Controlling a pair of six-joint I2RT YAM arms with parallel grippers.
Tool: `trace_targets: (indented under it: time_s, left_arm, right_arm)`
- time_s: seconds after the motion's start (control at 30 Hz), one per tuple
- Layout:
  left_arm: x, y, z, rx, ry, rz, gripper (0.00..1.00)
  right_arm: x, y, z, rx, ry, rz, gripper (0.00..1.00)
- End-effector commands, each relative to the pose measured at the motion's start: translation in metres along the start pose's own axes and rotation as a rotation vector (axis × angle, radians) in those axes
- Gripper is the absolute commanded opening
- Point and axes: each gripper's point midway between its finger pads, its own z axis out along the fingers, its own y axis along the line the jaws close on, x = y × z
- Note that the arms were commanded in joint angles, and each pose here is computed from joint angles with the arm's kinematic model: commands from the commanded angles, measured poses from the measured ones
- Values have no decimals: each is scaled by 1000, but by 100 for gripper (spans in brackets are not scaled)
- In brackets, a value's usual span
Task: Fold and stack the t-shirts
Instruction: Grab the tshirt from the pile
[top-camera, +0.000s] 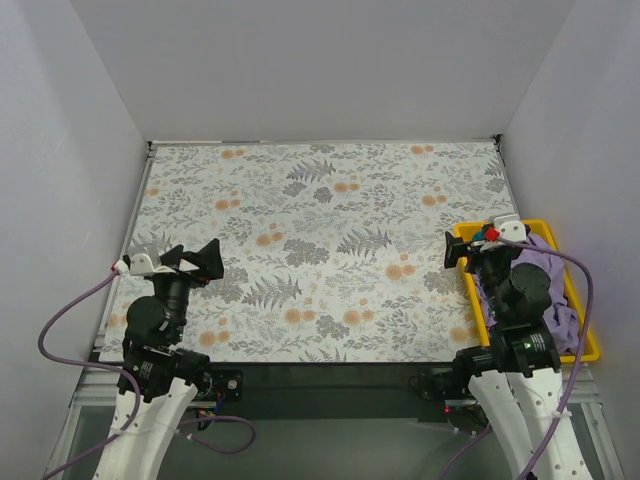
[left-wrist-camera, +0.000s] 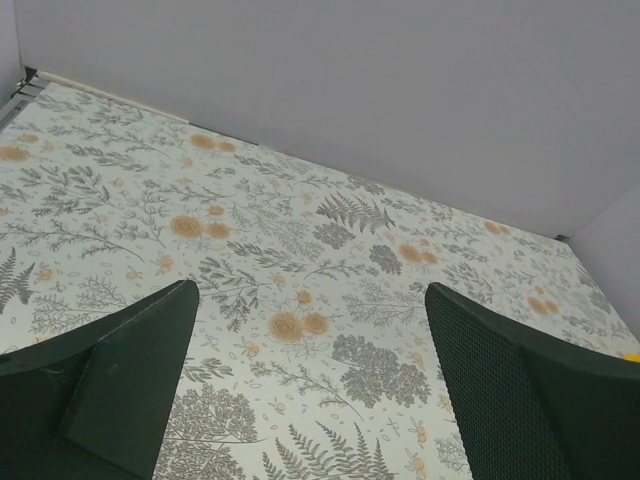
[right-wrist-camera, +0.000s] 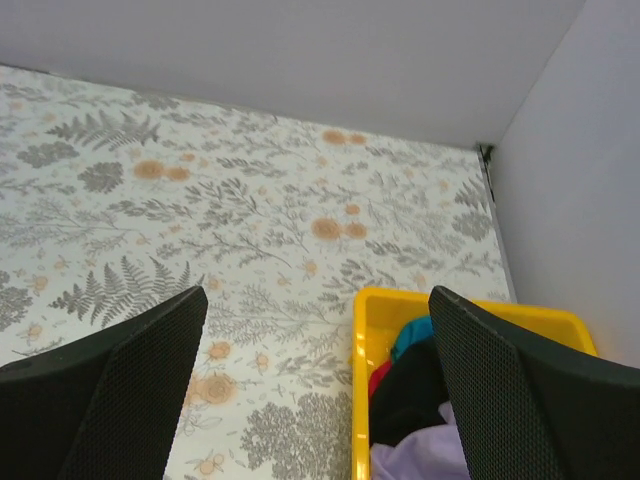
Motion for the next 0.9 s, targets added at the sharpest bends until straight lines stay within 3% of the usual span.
trace_targets:
  time_s: [0.0,0.13,0.23,0.37,0.47,0.7,0.8,0.87]
  left_arm:
    - [-12,-8,-8,33,-29,-9,97]
    - [-23,-6,-18,37,-87,-2,96]
    - [-29,0,-22,11,-121,-13,96]
    - [-26,-8,-24,59,-113,-8,94]
    - [-30,-10,-28,82,-139,-10,93]
    - [-31,-10,-29,85,-152,-7,93]
    - [-30,-10,-29,85,-148,-4,93]
    - [-30,-10,-28,86,-146,-5,93]
  right_arm:
    - [-9,-33,1,201,70,121,98]
    - [34,-66,6,438,313,115,98]
    - [44,-94,-3,650,401,109,98]
    - [71,-114,-2,772,537,64,98]
    - [88,-131,-4,830,600,92,98]
    - [129,-141,3,764,702,240,98]
    - [137,-141,5,767,702,274,87]
    - [137,-141,6,761,694,284,66]
